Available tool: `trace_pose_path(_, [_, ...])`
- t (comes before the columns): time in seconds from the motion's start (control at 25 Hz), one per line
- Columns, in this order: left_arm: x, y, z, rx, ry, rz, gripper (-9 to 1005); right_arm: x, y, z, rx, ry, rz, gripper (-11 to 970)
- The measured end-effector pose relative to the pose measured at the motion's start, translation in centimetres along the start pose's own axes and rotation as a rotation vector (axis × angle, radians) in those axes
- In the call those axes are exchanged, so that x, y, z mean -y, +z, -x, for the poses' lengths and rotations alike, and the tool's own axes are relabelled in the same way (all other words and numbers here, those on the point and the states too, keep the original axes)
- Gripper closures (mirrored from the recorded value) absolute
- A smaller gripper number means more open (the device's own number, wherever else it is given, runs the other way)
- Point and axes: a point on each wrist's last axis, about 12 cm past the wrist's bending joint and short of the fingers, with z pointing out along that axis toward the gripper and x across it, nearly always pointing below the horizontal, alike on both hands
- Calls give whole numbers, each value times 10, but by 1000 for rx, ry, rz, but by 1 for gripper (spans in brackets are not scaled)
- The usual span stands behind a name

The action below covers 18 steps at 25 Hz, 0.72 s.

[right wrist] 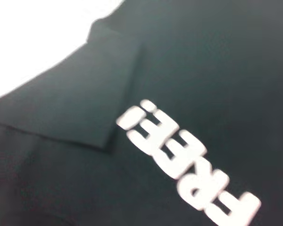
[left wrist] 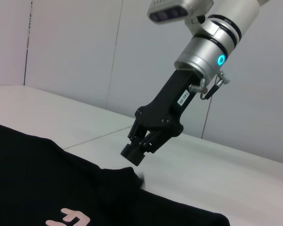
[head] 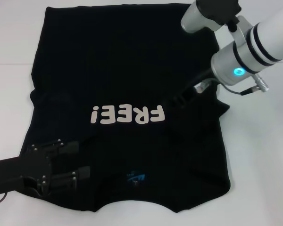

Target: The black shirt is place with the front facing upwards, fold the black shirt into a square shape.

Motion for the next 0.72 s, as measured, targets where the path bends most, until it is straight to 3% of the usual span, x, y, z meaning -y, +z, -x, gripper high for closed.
trace_pose_path(0.08, [0, 0, 0, 0, -1, 1, 255, 0, -1, -3, 69, 27, 56, 831])
trace_pose_path(0.24, [0, 1, -1, 0, -2, 0, 256, 12, -5, -12, 111, 111, 39, 823])
trace_pose_path(0.44, [0, 1, -1, -1, -3, 0, 256, 42, -17, -39, 95, 335, -45, 591])
trace_pose_path(0.52, [1, 1, -1, -2, -3, -1, 256, 54, -24, -51, 62, 423, -85, 445])
trace_pose_path(0.72, [1, 2, -1, -3, -3, -4, 256, 68, -34, -69, -35, 511, -186, 190])
